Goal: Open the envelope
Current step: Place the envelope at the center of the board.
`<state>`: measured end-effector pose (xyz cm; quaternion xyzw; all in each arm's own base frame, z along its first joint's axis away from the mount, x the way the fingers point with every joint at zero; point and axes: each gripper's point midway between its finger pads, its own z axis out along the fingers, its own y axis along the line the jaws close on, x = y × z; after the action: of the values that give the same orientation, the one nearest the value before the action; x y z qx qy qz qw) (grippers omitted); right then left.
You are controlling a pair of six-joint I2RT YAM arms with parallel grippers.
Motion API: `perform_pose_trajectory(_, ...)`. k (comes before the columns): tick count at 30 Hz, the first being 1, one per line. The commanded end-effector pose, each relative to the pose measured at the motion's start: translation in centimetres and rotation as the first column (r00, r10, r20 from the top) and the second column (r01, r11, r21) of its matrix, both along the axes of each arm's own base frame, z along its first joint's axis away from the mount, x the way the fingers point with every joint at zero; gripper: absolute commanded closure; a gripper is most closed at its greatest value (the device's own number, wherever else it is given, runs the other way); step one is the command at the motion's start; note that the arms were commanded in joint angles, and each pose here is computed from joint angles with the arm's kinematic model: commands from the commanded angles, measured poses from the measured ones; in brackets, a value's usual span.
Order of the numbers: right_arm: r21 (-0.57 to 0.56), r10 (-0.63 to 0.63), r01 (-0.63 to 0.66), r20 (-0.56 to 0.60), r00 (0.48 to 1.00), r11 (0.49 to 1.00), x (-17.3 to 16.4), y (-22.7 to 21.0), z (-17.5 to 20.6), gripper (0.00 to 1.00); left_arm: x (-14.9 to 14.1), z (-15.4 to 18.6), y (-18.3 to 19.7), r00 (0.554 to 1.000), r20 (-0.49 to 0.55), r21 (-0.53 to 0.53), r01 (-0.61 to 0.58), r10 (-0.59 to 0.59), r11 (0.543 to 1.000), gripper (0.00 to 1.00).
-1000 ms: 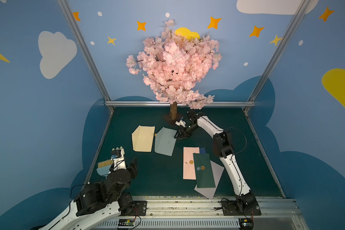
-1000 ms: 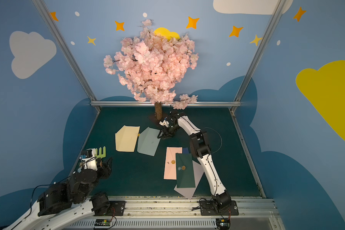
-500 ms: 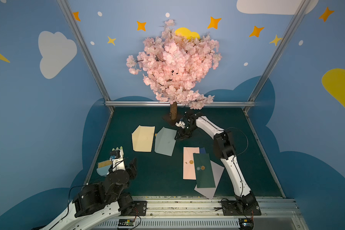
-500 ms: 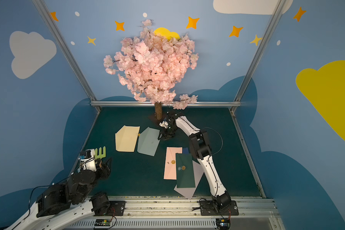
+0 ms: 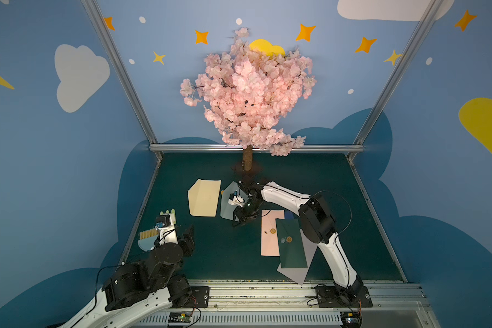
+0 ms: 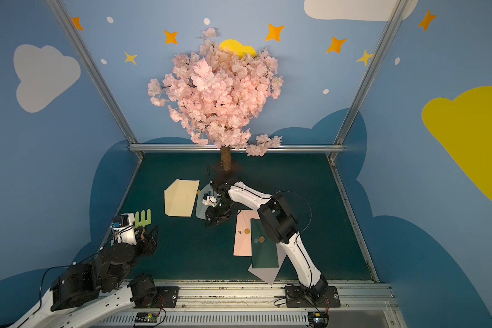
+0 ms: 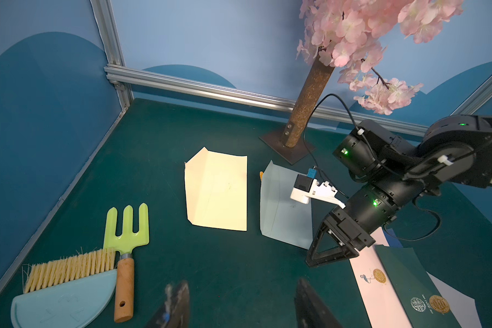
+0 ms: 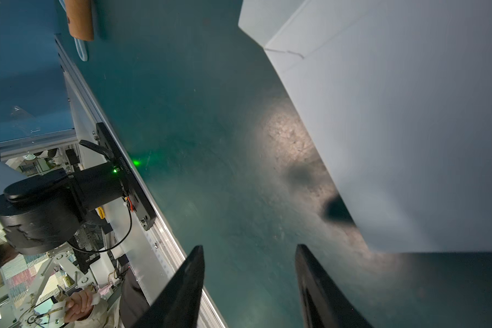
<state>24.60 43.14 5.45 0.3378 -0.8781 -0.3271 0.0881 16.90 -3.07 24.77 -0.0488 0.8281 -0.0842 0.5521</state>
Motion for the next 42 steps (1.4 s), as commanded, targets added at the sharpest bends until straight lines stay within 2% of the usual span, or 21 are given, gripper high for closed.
perform_pose_trajectory(1, 0.013, -0.019, 0.019, -0.02, 1.0, 1.0, 0.7, 0.3, -0.8, 0.45, -0.2, 0.2, 0.3, 1.0, 0.006, -0.007, 0.006, -0.006, 1.0, 0.4)
perform_pose_trajectory(19, -0.037, -0.089, 0.087, -0.048, 0.995, 0.995, 3.1, -2.4, -2.8, 0.45, -0.3, 0.1, 0.4, 1.0, 0.005, -0.001, 0.003, -0.003, 1.0, 0.4)
perform_pose_trajectory(34, -0.048, -0.109, 0.107, -0.048, 0.993, 0.993, 3.7, -3.9, -2.7, 0.45, -0.2, -0.1, 0.3, 1.0, 0.002, 0.002, 0.002, -0.002, 1.0, 0.39)
perform_pose_trajectory(38, -0.05, -0.104, 0.103, -0.035, 0.994, 0.993, 3.6, -4.3, -2.0, 0.45, -0.1, -0.1, 0.1, 1.0, 0.0, 0.005, 0.007, -0.007, 1.0, 0.39)
perform_pose_trajectory(42, -0.024, -0.094, 0.094, -0.005, 0.996, 0.995, 3.2, -4.6, 0.6, 0.45, 0.1, 0.1, -0.5, 1.0, 0.004, 0.006, 0.024, -0.024, 1.0, 0.39)
